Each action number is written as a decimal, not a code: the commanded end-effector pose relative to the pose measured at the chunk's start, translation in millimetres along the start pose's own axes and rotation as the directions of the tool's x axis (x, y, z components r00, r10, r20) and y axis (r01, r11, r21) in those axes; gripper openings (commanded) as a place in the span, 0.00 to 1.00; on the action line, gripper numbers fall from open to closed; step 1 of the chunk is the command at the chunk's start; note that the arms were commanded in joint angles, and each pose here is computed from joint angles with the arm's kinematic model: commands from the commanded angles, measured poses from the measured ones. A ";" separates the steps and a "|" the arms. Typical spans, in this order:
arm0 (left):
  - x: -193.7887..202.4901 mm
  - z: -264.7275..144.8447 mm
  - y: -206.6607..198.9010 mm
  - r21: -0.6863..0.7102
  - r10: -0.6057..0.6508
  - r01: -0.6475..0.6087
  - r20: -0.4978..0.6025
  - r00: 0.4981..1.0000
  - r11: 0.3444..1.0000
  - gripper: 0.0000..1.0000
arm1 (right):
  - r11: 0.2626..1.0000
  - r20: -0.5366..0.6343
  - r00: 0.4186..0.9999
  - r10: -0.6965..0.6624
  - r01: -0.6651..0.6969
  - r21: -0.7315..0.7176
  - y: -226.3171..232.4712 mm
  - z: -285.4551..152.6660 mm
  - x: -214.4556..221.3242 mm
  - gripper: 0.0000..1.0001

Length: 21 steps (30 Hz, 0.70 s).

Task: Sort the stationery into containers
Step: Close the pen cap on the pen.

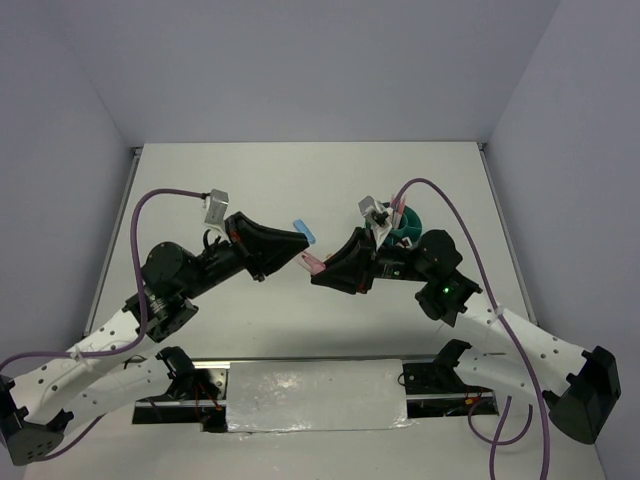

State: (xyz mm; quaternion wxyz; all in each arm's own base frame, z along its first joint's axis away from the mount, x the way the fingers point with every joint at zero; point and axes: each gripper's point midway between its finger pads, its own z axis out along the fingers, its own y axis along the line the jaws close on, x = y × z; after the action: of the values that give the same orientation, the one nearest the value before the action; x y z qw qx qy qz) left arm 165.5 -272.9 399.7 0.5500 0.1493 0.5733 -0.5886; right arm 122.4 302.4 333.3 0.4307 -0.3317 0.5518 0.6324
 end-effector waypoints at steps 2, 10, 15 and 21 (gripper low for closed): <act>13.4 -1.0 10.7 -0.029 -0.011 0.010 -0.029 1.000 1.000 0.00 | 0.979 0.164 0.972 -0.168 0.183 -0.085 36.8 3.8 -60.6 0.03; 26.2 -2.7 17.7 -0.039 -0.024 0.021 -0.054 0.998 0.999 0.00 | 0.976 0.187 0.966 -0.177 0.197 -0.094 39.2 20.4 -86.7 0.03; 55.9 -10.9 37.0 -0.085 -0.061 0.052 -0.103 0.993 0.995 0.00 | 0.968 0.181 0.962 -0.205 0.227 -0.105 38.9 40.3 -115.6 0.03; 97.3 -21.0 59.2 -0.137 -0.106 0.082 -0.181 0.978 0.987 0.00 | 0.954 0.174 0.965 -0.197 0.229 -0.193 47.7 71.4 -153.8 0.03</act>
State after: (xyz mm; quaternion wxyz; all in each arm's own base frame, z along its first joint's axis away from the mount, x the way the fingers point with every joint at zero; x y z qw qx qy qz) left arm 182.8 -246.2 418.8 0.6158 0.0681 0.5091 -0.5975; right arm 147.8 349.7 392.5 0.3821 -0.3852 0.5368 0.6461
